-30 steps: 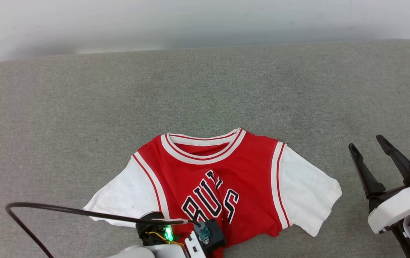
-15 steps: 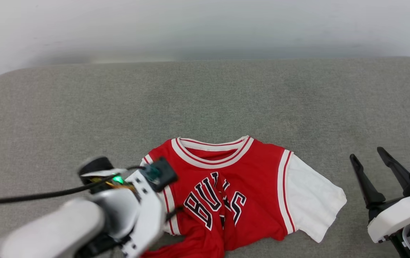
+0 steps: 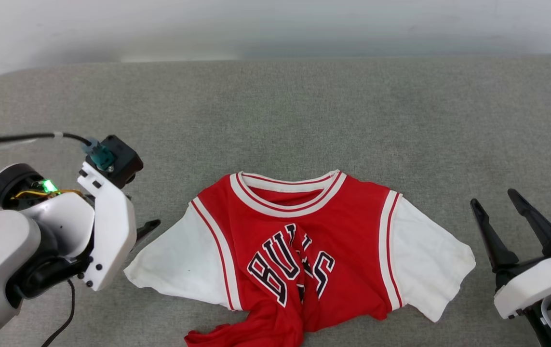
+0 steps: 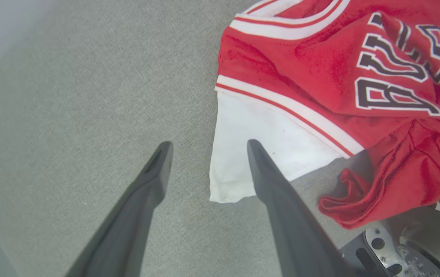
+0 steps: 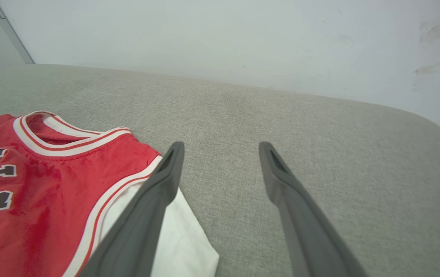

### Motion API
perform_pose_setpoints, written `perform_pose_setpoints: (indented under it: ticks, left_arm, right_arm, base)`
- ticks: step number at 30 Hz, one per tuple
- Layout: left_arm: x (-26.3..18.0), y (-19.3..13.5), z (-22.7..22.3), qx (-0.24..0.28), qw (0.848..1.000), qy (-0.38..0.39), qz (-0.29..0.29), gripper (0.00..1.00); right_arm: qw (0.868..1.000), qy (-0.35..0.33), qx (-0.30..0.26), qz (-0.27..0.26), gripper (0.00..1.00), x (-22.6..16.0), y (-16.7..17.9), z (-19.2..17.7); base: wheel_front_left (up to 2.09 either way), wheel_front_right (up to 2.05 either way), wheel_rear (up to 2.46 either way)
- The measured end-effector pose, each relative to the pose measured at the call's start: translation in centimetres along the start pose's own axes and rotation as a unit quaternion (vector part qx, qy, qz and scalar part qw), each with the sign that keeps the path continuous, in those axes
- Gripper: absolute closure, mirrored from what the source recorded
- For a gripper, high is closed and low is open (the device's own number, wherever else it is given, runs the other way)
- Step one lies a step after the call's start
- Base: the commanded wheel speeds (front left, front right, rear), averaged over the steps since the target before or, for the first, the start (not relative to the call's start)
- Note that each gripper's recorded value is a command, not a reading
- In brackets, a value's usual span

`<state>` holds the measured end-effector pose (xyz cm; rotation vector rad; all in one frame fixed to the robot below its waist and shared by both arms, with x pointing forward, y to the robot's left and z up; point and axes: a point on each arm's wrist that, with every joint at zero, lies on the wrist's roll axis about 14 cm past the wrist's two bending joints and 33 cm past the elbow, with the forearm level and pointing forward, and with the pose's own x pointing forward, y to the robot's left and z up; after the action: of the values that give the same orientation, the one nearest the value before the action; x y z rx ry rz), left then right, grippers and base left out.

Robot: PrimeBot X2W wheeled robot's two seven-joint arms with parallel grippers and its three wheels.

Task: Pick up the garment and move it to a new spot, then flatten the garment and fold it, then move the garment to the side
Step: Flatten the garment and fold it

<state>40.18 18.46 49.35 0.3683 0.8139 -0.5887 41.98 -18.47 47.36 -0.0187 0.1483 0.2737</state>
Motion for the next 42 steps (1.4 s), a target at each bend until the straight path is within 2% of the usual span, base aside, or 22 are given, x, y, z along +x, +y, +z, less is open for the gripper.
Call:
perform_pose_setpoints:
  ticks: [9,22,23,24,29,34,38,42]
  left_arm:
    - [3.1,0.4,-6.6,-0.056,0.988,0.140,-0.024,0.00]
    - [7.4,-1.0,-11.6,-0.050,0.972,0.223,-0.053,0.00]
    - [7.5,-1.0,-11.5,-0.049,0.973,0.219,-0.053,0.89]
    - [7.5,-0.9,-11.3,-0.049,0.974,0.214,-0.050,1.00]
    - [6.8,-0.4,-9.9,-0.065,0.983,0.170,-0.037,1.00]
    - [5.1,-0.1,-7.3,-0.050,0.992,0.113,-0.025,1.00]
    - [3.5,0.0,-5.2,-0.037,0.997,0.073,-0.014,1.00]
    - [2.6,-0.4,-4.4,-0.025,0.998,0.055,-0.008,1.00]
  right_arm:
    - [1.000,0.008,-0.005,0.001,0.00,1.1,-0.5,-0.6]
    - [1.000,0.019,-0.011,-0.014,0.00,1.4,-2.0,-1.4]
    - [1.000,0.018,-0.012,-0.016,0.00,1.3,-2.1,-1.2]
    - [1.000,0.016,-0.013,-0.017,0.00,1.3,-2.2,-1.0]
    - [0.999,0.002,-0.033,-0.012,0.00,1.0,-2.3,0.6]
    - [0.995,-0.015,-0.096,0.017,0.00,1.6,-2.3,4.7]
    - [0.985,0.052,-0.150,0.063,0.00,1.8,-1.2,5.0]
    - [0.959,0.175,-0.194,0.108,0.00,1.2,-0.6,3.2]
  base:
    - [0.00,0.00,0.00]
    - [0.00,0.00,0.00]
    - [0.00,0.00,0.00]
    - [0.00,0.00,0.00]
    - [0.00,0.00,0.00]
    - [0.00,0.00,0.00]
    - [0.00,0.00,0.00]
    - [0.00,0.00,0.00]
